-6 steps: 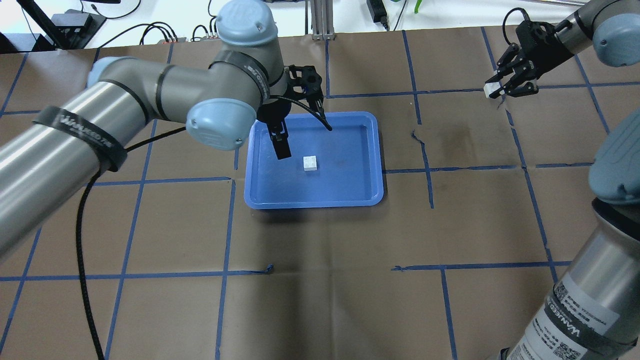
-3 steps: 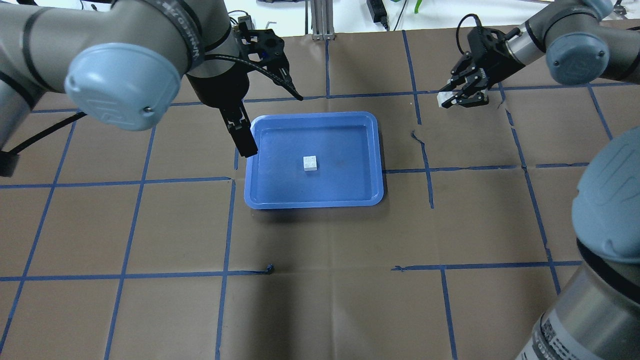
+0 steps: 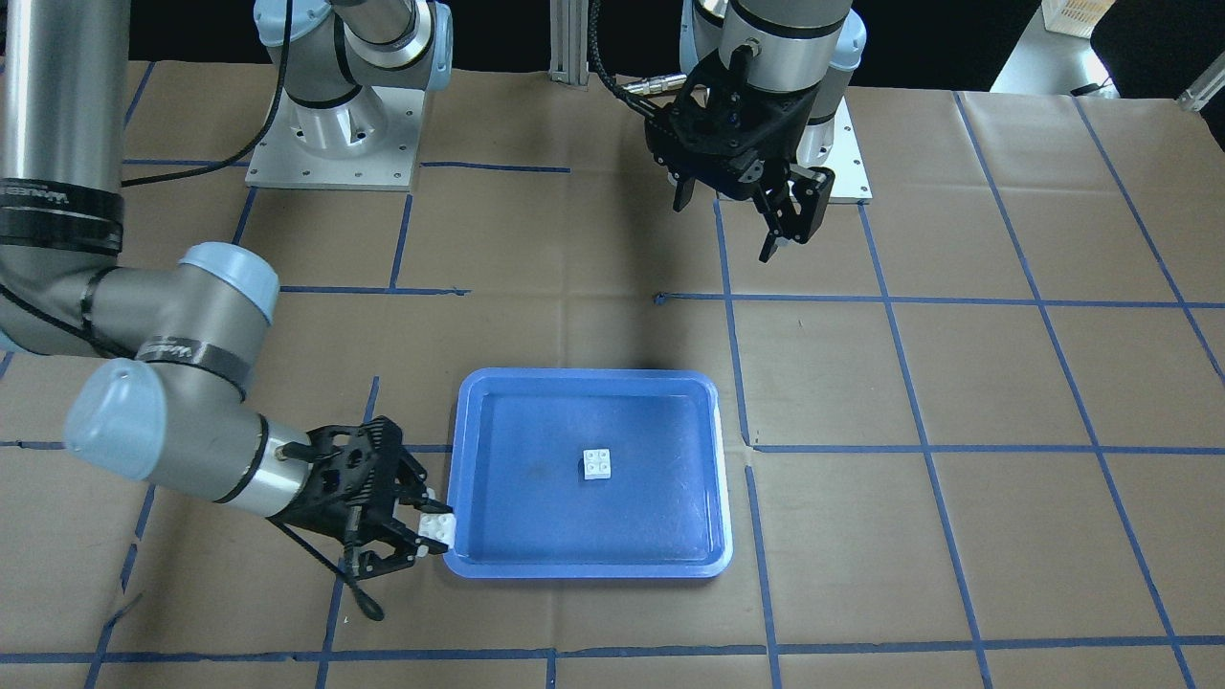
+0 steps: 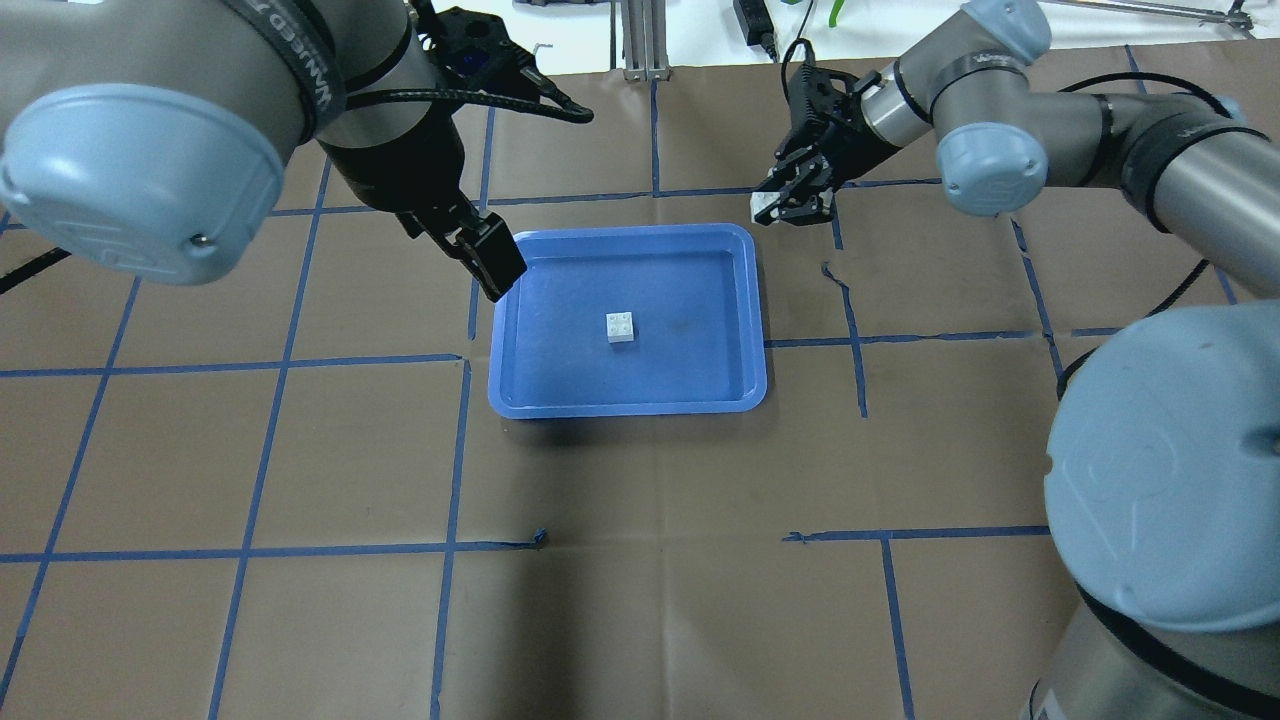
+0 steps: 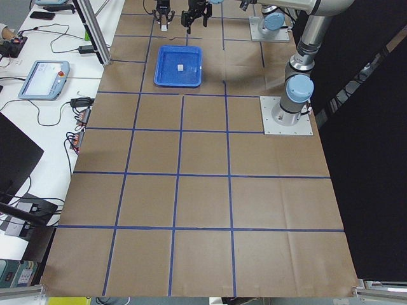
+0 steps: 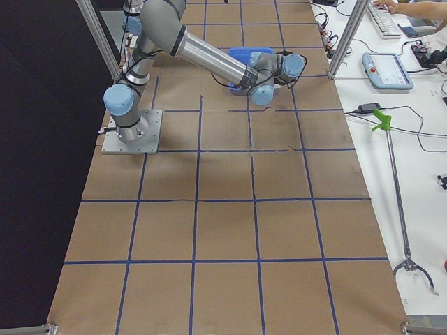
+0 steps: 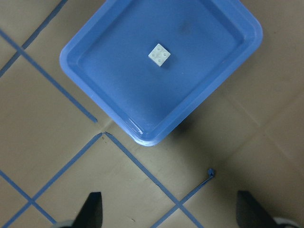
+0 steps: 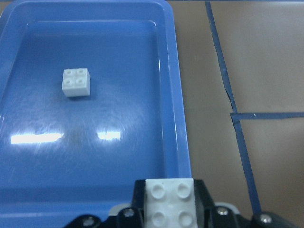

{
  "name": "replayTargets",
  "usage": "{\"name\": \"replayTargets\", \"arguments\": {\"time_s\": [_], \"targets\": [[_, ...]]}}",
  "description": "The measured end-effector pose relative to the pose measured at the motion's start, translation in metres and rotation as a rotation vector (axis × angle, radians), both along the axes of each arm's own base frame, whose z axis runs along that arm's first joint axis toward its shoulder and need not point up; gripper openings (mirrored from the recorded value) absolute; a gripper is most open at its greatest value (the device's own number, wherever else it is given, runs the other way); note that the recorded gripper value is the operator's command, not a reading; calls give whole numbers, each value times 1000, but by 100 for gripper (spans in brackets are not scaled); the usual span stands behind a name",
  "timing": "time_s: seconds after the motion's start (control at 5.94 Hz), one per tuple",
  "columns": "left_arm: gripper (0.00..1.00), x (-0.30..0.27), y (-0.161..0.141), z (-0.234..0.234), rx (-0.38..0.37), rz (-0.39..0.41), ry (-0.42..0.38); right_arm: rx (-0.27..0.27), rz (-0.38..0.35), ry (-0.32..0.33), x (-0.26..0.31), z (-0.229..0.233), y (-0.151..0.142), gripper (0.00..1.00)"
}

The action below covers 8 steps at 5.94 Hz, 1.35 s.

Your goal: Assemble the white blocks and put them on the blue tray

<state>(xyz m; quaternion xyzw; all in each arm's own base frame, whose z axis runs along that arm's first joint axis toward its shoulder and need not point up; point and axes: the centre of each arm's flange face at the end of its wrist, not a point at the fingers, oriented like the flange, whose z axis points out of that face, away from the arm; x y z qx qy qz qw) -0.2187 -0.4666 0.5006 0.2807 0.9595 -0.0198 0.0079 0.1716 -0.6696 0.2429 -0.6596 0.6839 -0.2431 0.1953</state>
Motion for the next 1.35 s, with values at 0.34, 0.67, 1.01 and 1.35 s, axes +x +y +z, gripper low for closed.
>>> {"name": "replayTargets", "arguments": {"time_s": [0.34, 0.67, 1.01, 1.35], "targets": [[99, 50, 4, 27, -28, 350, 10, -26, -76, -23, 68, -29, 32, 25], [99, 69, 3, 37, -37, 488, 16, -36, -56, -11, 109, -71, 67, 25], [99, 72, 3, 38, -45, 510, 19, -21, -54, 6, 112, -83, 83, 25], [99, 74, 2, 40, -49, 515, 21, -9, -65, 5, 112, -77, 93, 25]]}}
